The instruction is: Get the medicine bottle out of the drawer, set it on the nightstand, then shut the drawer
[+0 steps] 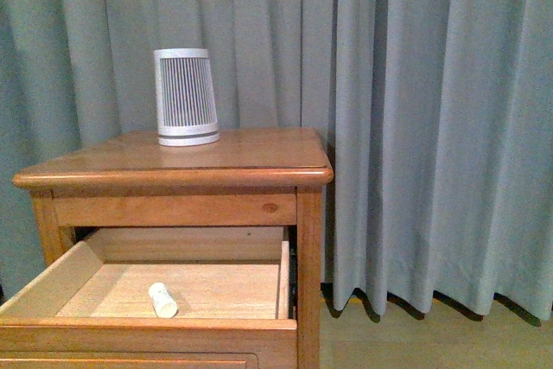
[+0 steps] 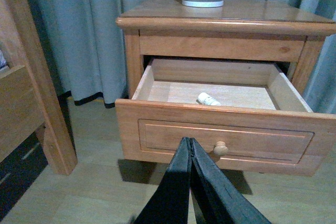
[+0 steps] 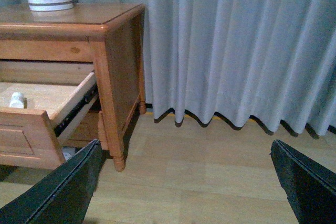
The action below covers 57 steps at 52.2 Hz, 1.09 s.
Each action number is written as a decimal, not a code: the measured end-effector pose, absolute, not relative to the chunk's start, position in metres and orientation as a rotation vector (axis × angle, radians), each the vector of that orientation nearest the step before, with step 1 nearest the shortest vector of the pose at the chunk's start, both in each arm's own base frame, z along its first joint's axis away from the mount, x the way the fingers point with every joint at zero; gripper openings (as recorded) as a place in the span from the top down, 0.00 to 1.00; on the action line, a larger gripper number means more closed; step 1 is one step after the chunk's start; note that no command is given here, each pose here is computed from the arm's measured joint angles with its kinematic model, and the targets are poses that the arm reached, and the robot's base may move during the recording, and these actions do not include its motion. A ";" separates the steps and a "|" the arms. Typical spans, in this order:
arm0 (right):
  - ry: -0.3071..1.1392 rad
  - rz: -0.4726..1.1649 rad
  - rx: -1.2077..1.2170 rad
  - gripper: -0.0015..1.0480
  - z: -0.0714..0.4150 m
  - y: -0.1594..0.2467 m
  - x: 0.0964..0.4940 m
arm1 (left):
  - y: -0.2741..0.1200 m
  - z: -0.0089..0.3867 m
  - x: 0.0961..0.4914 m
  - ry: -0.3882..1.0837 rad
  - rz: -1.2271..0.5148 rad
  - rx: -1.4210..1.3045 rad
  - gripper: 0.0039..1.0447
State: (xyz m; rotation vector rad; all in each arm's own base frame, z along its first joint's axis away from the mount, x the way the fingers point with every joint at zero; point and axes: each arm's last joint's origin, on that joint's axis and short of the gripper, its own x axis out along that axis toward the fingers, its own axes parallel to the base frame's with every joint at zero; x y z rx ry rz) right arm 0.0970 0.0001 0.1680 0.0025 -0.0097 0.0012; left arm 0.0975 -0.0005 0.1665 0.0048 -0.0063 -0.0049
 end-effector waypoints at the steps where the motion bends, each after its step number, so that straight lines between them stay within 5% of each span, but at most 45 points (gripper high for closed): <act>1: -0.010 0.002 0.002 0.07 0.168 0.000 0.097 | 0.000 0.167 0.098 -0.006 -0.005 0.005 0.97; 4: -0.010 0.002 0.002 0.07 0.168 0.000 0.097 | 0.000 0.167 0.098 -0.006 -0.005 0.002 0.94; 13: -0.010 0.002 0.002 0.07 0.168 0.000 0.097 | 0.000 0.167 0.098 -0.006 -0.005 0.002 0.58; 30: -0.010 -0.002 0.003 0.07 0.168 0.000 0.097 | -0.001 0.166 0.097 -0.006 -0.006 0.003 0.06; 57: 0.039 -0.086 0.002 0.07 0.167 0.000 0.099 | 0.000 0.166 0.097 -0.004 -0.002 0.002 0.06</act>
